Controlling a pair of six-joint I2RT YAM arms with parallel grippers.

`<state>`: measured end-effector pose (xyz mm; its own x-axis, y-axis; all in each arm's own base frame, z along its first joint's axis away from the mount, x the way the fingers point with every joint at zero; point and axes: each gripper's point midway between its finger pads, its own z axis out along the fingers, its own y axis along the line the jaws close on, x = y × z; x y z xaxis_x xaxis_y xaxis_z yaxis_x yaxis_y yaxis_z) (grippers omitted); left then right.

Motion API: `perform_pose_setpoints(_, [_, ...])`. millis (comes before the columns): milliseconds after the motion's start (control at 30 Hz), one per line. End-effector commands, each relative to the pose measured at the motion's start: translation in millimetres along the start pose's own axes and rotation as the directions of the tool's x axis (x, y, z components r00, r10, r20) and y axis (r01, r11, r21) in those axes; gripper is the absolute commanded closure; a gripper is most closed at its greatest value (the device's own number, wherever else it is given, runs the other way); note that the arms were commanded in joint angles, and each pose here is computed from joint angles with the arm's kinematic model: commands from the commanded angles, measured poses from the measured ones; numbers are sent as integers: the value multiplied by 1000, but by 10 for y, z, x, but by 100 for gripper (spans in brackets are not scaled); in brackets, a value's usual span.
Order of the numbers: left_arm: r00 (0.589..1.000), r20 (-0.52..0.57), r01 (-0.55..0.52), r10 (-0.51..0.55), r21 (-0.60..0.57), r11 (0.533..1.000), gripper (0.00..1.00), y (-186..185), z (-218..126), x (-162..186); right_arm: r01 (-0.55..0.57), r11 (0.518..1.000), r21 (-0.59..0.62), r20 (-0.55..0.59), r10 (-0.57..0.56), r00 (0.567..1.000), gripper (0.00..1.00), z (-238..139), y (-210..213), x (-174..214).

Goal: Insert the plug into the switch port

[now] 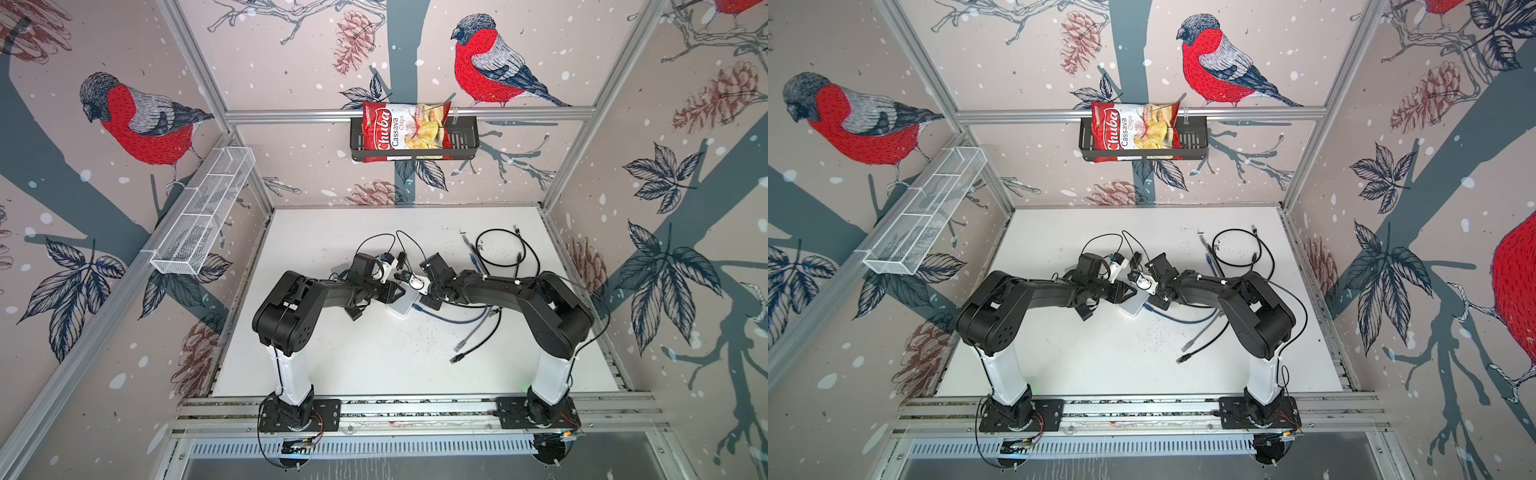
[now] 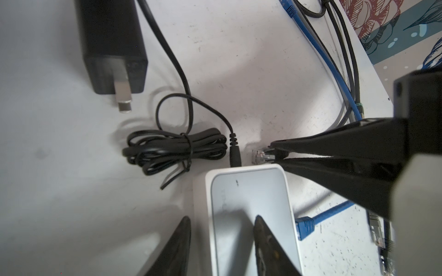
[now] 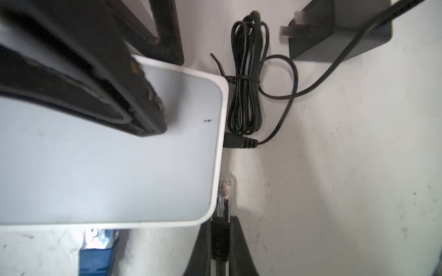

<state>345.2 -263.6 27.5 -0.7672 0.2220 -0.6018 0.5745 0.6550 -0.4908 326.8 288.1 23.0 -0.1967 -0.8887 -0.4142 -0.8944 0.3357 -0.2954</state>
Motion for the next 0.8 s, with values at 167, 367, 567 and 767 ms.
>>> perform_pose_setpoints(167, [993, -100, 52, -61, -89, 995, 57, 169, -29, 266, -4, 997, -78, 11, 5, 1000, 94, -273, 57, 151])
perform_pose_setpoints(367, [994, -95, 48, -56, -91, 995, 57, 161, -44, 236, -5, 991, -137, 29, 9, 1000, 95, -333, 230, 125])
perform_pose_setpoints(567, [995, -82, 52, -59, -81, 995, 57, 141, -43, 194, -29, 987, -156, 45, 37, 998, 95, -274, 337, 66])
perform_pose_setpoints(767, [996, -62, 58, -62, -61, 996, 57, 107, -41, 160, -34, 990, -137, 56, 42, 998, 95, -207, 364, -9])
